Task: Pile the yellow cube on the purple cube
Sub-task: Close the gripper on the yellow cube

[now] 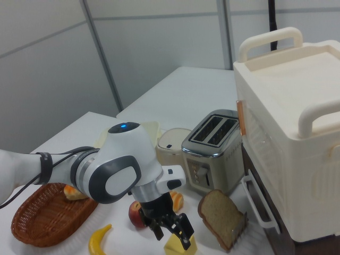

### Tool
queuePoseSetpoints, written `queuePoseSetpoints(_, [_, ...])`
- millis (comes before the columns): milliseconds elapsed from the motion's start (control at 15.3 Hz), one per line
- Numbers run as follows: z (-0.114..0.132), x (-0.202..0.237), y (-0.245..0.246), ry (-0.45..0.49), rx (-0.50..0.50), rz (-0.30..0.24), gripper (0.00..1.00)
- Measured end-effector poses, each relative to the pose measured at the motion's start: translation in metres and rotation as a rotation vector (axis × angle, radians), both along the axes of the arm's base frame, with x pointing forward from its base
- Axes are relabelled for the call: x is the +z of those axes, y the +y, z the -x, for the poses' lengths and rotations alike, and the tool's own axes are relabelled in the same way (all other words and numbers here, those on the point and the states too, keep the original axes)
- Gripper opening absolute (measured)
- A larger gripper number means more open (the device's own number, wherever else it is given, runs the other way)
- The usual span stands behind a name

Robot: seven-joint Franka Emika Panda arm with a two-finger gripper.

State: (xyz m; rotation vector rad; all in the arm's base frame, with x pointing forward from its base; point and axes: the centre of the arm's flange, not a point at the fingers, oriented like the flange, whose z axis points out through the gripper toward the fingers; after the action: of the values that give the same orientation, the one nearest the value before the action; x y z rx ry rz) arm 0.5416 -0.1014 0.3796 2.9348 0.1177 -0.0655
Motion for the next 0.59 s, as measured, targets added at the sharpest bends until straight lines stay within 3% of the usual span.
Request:
queuePoseSetpoints(327, [-0.0011,0.0007,0.0001,0.008,0.092,-0.002,1.0])
queuePoseSetpoints(589, [-0.0045,-0.0025,0.0021,-0.07,0.09,-0.023,1.0])
